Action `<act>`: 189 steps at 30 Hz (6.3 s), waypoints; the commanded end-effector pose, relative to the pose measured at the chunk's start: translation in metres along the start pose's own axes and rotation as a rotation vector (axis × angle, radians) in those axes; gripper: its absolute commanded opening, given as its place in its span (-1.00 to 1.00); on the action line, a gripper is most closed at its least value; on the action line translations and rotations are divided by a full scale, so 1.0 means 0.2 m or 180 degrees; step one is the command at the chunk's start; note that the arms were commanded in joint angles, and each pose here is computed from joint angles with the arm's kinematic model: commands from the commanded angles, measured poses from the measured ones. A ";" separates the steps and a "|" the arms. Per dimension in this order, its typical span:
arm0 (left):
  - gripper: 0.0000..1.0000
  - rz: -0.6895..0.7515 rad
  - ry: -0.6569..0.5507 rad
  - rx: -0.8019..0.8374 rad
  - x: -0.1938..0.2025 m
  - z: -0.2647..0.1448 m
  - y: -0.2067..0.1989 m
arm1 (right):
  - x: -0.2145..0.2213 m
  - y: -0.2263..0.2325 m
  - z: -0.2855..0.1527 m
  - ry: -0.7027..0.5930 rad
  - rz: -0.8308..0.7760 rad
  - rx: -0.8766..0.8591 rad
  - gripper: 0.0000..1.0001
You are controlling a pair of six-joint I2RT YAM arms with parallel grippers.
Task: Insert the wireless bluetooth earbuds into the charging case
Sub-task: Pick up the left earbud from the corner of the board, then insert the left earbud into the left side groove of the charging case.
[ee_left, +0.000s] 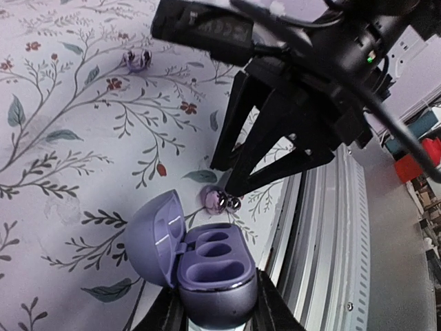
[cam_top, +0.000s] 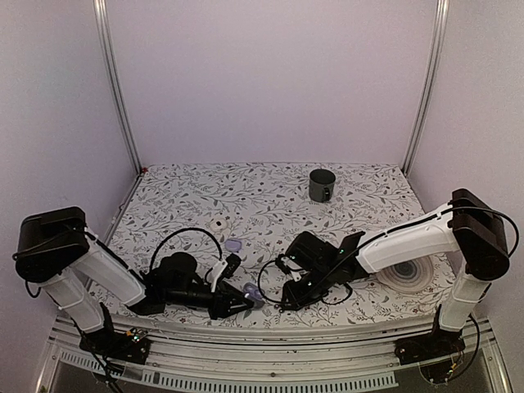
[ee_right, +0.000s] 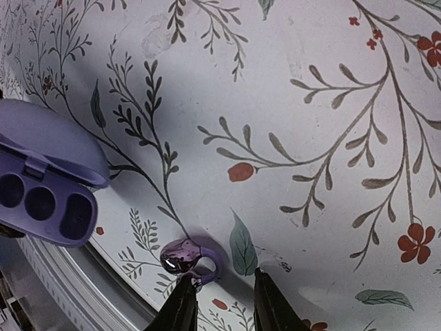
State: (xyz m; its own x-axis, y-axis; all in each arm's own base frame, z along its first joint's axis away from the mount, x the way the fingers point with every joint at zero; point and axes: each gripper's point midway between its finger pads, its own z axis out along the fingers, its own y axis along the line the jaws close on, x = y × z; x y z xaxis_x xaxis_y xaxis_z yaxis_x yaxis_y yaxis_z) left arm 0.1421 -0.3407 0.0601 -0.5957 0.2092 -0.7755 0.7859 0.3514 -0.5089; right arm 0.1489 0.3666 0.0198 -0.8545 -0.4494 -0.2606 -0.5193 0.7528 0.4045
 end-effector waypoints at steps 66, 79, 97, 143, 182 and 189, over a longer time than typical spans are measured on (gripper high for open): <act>-1.00 0.0891 -0.0273 0.0341 -0.13 0.19 0.03 | -0.30 0.22 -0.41 -0.1079 -0.0123 -0.0495 -0.97; -1.00 0.1469 -0.1037 0.1390 -0.37 0.05 -0.27 | -0.34 0.40 -0.65 -0.1386 -0.1172 -0.0761 -0.96; -1.00 0.1382 -0.1252 0.2058 -0.56 -0.05 -0.42 | -0.35 0.54 -0.82 -0.1441 -0.1635 -0.0966 -0.96; -1.00 0.1663 -0.1550 0.2018 -0.69 -0.16 -0.54 | -0.39 0.66 -0.78 -0.1601 -0.1614 -0.0809 -0.96; -1.00 0.1791 -0.1668 0.1754 -0.73 -0.18 -0.53 | -0.34 0.62 -0.77 -0.1490 -0.1520 -0.0773 -0.51; -1.00 0.1809 -0.1661 0.1699 -0.72 -0.16 -0.51 | -0.37 0.64 -0.81 -0.1561 -0.1531 -0.0761 -0.33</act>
State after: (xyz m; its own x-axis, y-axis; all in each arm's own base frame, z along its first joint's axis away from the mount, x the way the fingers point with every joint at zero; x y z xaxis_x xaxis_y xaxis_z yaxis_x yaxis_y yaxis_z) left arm 0.1476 -0.3825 0.2002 -0.1695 -0.1353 -0.9762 0.9735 -0.1776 -0.1444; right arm 0.1480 0.4235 0.2338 -0.4471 -0.3631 -0.8175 -0.8757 0.3638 0.3174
